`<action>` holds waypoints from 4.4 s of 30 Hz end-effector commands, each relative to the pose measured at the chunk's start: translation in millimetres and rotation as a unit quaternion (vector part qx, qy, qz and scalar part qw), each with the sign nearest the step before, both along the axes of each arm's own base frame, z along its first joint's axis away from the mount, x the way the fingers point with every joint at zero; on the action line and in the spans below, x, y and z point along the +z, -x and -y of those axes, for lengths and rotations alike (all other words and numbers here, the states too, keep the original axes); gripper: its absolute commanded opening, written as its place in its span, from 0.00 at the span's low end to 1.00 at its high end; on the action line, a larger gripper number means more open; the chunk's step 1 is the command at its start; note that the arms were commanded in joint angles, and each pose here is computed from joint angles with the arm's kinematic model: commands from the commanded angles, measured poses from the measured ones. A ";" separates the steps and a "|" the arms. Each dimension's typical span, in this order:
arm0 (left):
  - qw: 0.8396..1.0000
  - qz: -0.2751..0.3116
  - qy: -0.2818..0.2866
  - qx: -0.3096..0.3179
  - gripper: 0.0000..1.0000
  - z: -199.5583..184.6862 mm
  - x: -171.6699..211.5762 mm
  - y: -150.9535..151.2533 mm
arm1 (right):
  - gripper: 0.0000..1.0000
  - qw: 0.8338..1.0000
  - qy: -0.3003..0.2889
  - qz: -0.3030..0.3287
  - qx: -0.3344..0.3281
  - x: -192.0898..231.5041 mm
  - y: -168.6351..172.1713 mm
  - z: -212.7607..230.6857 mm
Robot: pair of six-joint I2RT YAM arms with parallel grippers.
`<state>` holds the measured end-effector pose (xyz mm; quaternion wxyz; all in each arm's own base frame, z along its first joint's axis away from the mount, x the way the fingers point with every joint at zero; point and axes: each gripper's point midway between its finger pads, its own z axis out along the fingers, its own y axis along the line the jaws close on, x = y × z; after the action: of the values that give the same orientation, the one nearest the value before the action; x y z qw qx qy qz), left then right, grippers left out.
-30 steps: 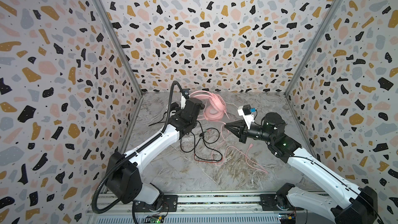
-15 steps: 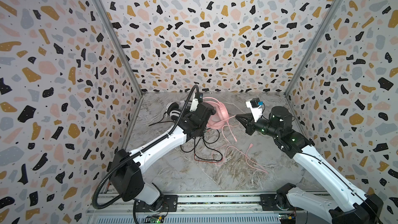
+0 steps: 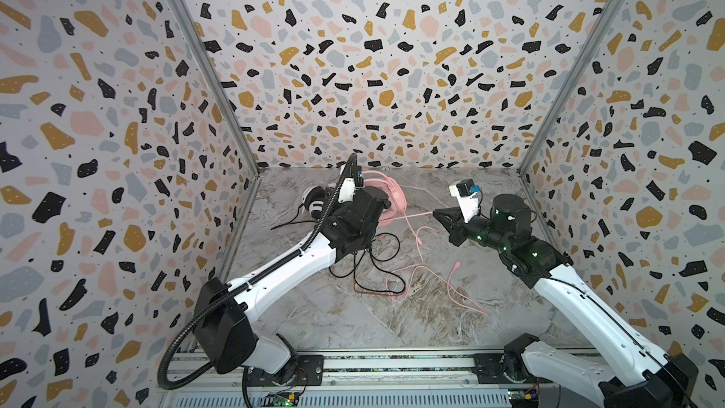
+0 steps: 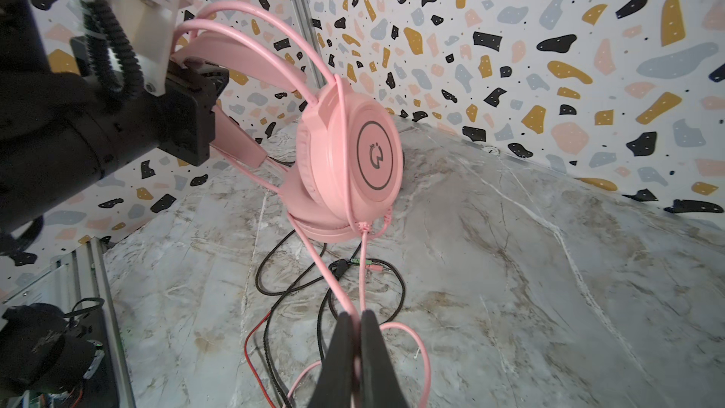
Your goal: Wrap the headphones
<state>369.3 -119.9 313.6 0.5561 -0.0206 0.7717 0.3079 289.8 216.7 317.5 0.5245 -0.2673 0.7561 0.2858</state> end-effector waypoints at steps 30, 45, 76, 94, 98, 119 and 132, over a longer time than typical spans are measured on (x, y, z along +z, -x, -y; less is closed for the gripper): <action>0.816 -0.334 0.080 -0.465 0.00 168.4 -131.1 58.3 | 0.00 0.983 -0.082 0.158 0.043 116.8 -9.1 -14.4; 0.802 -0.279 0.136 -0.511 0.00 177.1 -100.2 72.6 | 0.00 0.989 -0.074 0.109 -0.067 85.9 -42.2 35.1; 0.968 -0.093 0.092 -0.216 0.00 33.0 -34.7 44.3 | 0.00 0.988 -0.048 0.022 -0.146 52.7 -48.9 80.0; 0.946 -0.051 0.135 -0.290 0.00 43.6 -13.9 60.6 | 0.00 0.984 -0.003 -0.004 -0.177 30.6 -57.3 84.4; 0.909 -0.104 0.142 -0.377 0.00 77.4 -25.7 70.2 | 0.00 0.983 0.009 -0.005 -0.184 22.0 -68.1 85.7; 0.903 -0.049 0.211 -0.372 0.00 61.2 45.8 57.9 | 0.24 0.988 -0.033 -0.133 -0.077 -94.5 -49.6 41.3; 0.912 0.103 0.305 -0.254 0.00 -19.3 152.9 -8.0 | 0.44 0.977 -0.043 -0.185 -0.095 -135.9 -24.8 54.3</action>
<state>362.5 -113.2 409.8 0.5959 0.0510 0.8000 -0.0479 319.0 159.8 168.0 0.3957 -0.1107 0.8636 0.2923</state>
